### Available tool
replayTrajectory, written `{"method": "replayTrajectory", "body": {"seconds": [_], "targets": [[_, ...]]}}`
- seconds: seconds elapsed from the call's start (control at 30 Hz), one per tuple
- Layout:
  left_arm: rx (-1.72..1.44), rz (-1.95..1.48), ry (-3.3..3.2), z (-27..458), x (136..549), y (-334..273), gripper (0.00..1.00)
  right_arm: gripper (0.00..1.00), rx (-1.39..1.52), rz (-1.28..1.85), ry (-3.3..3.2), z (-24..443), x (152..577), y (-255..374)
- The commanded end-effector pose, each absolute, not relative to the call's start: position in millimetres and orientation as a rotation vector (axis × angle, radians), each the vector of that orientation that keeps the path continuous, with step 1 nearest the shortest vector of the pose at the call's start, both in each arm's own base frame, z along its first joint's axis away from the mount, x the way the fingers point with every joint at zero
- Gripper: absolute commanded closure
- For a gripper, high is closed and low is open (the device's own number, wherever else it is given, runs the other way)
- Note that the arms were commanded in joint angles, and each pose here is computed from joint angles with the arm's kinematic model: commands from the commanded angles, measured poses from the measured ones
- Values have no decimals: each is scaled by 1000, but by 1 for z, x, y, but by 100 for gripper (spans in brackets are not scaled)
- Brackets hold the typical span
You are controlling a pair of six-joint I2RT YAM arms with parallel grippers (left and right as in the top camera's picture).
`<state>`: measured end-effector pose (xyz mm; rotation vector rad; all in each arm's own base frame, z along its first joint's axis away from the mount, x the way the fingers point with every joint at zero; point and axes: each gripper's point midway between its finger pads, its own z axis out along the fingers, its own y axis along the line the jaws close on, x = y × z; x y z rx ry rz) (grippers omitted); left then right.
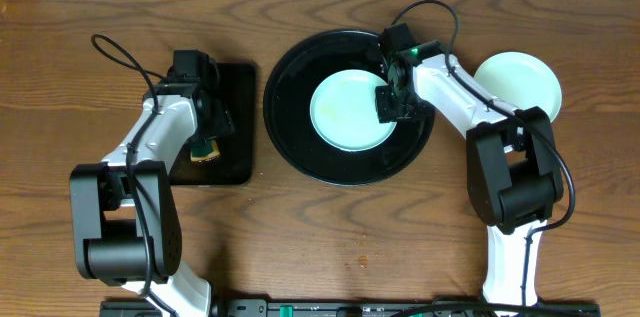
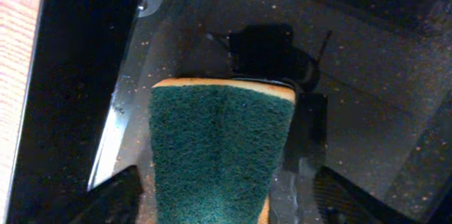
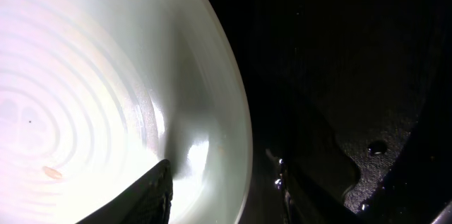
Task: Clean dirty plates on tray and stack at the side
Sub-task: 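Move the left gripper with sponge over the small black tray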
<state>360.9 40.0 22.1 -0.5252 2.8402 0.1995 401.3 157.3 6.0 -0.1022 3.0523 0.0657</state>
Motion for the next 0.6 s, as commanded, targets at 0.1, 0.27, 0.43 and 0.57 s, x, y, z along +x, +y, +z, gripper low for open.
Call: {"method": "replayTrajectory", "body": {"seconds": [0.1, 0.27, 0.43, 0.57], "targets": [[-556, 232, 2829, 8, 349, 42, 35, 53, -121, 71, 3065, 3, 398, 157], [-552, 218, 2788, 5, 355, 42, 76, 53, -121, 71, 3065, 3, 398, 157], [-495, 129, 2726, 31, 373, 33, 92, 53, -121, 71, 3065, 3, 398, 157], [-422, -24, 2625, 74, 388, 17, 92, 53, -121, 71, 3065, 3, 398, 157]]}}
